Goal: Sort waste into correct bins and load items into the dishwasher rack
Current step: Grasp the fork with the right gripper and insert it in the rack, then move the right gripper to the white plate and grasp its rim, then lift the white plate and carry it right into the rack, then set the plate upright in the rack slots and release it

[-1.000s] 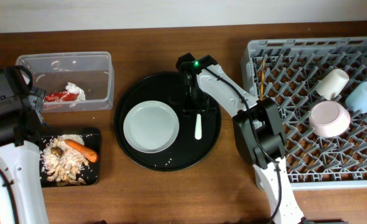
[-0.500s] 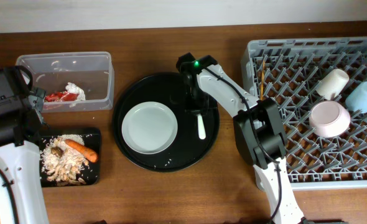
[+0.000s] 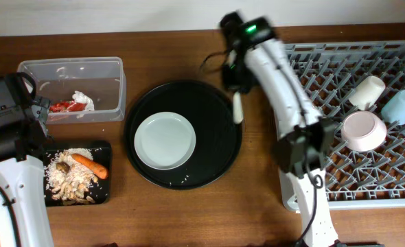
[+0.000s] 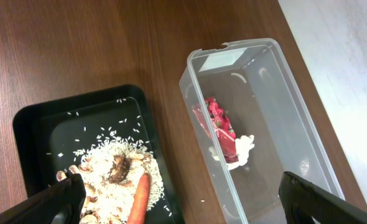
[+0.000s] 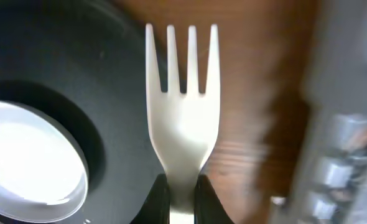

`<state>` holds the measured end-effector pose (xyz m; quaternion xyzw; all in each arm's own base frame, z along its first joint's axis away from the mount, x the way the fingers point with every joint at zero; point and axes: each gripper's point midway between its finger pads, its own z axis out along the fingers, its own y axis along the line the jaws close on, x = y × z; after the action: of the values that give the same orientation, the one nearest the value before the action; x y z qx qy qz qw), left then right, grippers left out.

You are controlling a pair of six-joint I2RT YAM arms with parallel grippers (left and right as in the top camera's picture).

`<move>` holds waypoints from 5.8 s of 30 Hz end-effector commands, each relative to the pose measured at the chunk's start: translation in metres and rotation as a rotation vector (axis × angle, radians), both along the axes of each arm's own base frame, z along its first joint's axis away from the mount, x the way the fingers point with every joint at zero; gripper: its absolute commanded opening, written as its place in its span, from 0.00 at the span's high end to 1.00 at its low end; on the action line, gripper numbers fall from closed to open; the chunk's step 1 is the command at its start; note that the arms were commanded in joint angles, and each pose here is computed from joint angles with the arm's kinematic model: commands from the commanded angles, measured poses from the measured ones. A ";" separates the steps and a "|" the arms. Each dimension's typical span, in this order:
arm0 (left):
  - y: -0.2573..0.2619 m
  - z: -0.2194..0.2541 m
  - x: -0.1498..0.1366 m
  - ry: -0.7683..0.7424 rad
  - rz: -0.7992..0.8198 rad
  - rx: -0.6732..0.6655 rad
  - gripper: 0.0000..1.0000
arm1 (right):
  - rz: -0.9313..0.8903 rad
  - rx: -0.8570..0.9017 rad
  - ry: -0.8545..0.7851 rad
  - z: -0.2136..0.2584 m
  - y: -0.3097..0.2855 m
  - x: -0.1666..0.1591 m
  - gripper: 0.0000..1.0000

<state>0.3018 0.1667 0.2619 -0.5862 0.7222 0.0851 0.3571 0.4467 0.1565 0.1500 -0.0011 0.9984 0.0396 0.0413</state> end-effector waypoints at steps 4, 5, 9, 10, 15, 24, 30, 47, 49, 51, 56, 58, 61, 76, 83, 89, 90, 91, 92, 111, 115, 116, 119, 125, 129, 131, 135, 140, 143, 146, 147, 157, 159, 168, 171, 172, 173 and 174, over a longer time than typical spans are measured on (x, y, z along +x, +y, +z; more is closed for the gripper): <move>0.002 0.000 -0.001 -0.003 0.015 0.001 0.01 | -0.020 -0.006 -0.145 0.044 -0.117 0.033 0.94; 0.002 0.000 -0.001 -0.003 0.014 0.001 0.01 | -0.042 -0.009 -0.134 0.041 -0.129 0.033 0.94; 0.002 0.000 -0.001 -0.003 0.015 0.001 0.01 | -0.023 -0.023 -0.091 0.028 -0.151 0.029 0.88; 0.002 0.000 -0.001 -0.003 0.014 0.001 0.01 | -0.014 -0.025 -0.086 0.026 -0.151 0.029 0.86; 0.002 0.000 -0.001 -0.003 0.014 0.001 0.01 | -0.007 -0.031 -0.051 0.012 -0.149 0.027 0.73; 0.002 0.000 -0.001 -0.003 0.015 0.001 0.01 | 0.002 0.032 -0.006 0.012 -0.121 0.014 0.46; 0.002 0.000 -0.001 -0.003 0.014 0.001 0.01 | 0.170 0.135 -0.018 0.031 -0.014 -0.009 0.41; 0.002 0.000 -0.001 -0.003 0.015 0.001 0.01 | 0.180 -0.050 0.094 -0.112 0.139 -0.087 0.45; 0.002 0.000 -0.001 -0.003 0.015 0.001 0.01 | 0.170 -0.052 0.100 -0.121 0.138 -0.089 0.50; 0.002 0.000 -0.001 -0.003 0.014 0.001 0.01 | 0.166 -0.053 0.108 -0.130 0.137 -0.091 0.53; 0.002 0.000 -0.001 -0.003 0.015 0.001 0.01 | 0.158 -0.054 0.109 -0.137 0.136 -0.092 0.69; 0.002 0.000 -0.001 -0.003 0.015 0.001 0.01 | 0.141 -0.052 0.106 -0.137 0.137 -0.091 0.84; 0.002 0.000 -0.001 -0.003 0.014 0.001 0.01 | 0.141 -0.052 0.107 -0.137 0.137 -0.092 0.94; 0.002 0.000 -0.001 -0.003 0.015 0.001 0.01 | 0.035 0.034 -0.056 0.008 0.065 -0.042 0.96; 0.002 0.000 -0.001 -0.003 0.014 0.001 0.01 | -0.136 0.011 -0.239 0.106 -0.054 -0.027 0.96; 0.002 0.000 -0.001 -0.003 0.014 0.001 0.01 | -0.353 -0.251 -0.371 0.163 -0.212 -0.045 0.96; 0.002 0.000 -0.001 -0.003 0.015 0.001 0.01 | -0.399 -0.260 -0.372 0.164 -0.231 -0.047 0.96; 0.002 0.000 -0.001 -0.003 0.015 0.001 0.01 | -0.445 -0.286 -0.371 0.164 -0.251 -0.049 0.96; 0.002 0.000 -0.001 -0.003 0.014 0.001 0.01 | -0.484 -0.330 -0.374 0.164 -0.269 -0.050 0.96; 0.002 0.000 -0.001 -0.003 0.015 0.001 0.01 | -0.559 -0.748 -0.324 0.086 -0.325 -0.019 0.96; 0.002 0.000 -0.001 -0.003 0.015 0.001 0.01 | -0.517 -0.783 -0.313 0.073 -0.313 -0.015 0.96; 0.002 0.000 -0.001 -0.003 0.014 0.001 0.01 | -0.512 -0.789 -0.317 0.074 -0.310 -0.014 0.96; 0.002 0.000 -0.001 -0.003 0.014 0.001 0.01 | -0.513 -0.826 -0.320 0.078 -0.313 -0.016 0.96; 0.002 0.000 -0.001 -0.003 0.014 0.001 0.01 | -0.495 -0.895 -0.343 0.089 -0.320 -0.011 0.96; 0.002 0.000 -0.001 -0.003 0.014 0.001 0.01 | -0.489 -0.869 -0.343 0.086 -0.317 -0.010 0.96; 0.002 0.000 -0.001 -0.003 0.014 0.001 0.01 | -0.477 -0.835 -0.331 0.080 -0.313 -0.009 0.96; 0.002 0.000 -0.001 -0.003 0.015 0.001 0.01 | -0.443 -0.824 -0.293 0.063 -0.305 -0.012 0.96; 0.002 0.000 -0.001 -0.003 0.014 0.001 0.01 | -0.399 -0.824 -0.276 0.048 -0.291 -0.012 0.96; 0.002 0.000 -0.001 -0.003 0.015 0.001 0.01 | -0.382 -0.818 -0.290 0.051 -0.281 -0.009 0.75; 0.002 0.000 -0.001 -0.003 0.015 0.001 0.01 | -0.386 -0.761 -0.321 0.061 -0.268 -0.006 0.03; 0.002 0.000 -0.001 -0.003 0.014 0.001 0.01 | -0.427 -0.748 -0.346 0.071 -0.265 -0.008 0.01; 0.002 0.000 -0.001 -0.003 0.014 0.001 0.01 | -0.628 -0.245 -0.434 0.184 -0.206 -0.106 0.01; 0.002 0.000 -0.001 -0.003 0.015 0.001 0.01 | -0.592 -0.180 -0.400 0.187 -0.188 -0.132 0.01; 0.002 0.000 -0.001 -0.003 0.014 0.001 0.01 | -0.362 -0.172 -0.460 0.150 -0.125 -0.188 0.01; 0.002 0.000 -0.001 -0.003 0.015 0.001 0.01 | -0.332 -0.165 -0.446 0.119 -0.116 -0.196 0.01; 0.002 0.000 -0.001 -0.003 0.014 0.001 0.01 | -0.318 -0.147 -0.408 0.109 -0.111 -0.199 0.01; 0.002 0.000 -0.001 -0.003 0.014 0.001 0.01 | -0.307 -0.131 -0.374 0.102 -0.107 -0.202 0.01; 0.002 0.000 -0.001 -0.003 0.014 0.001 0.01 | -0.297 -0.113 -0.339 0.094 -0.101 -0.204 0.01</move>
<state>0.3017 0.1666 0.2617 -0.5861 0.7225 0.0853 0.3568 0.2488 0.0436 0.2608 0.1370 0.9589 -0.0454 0.2443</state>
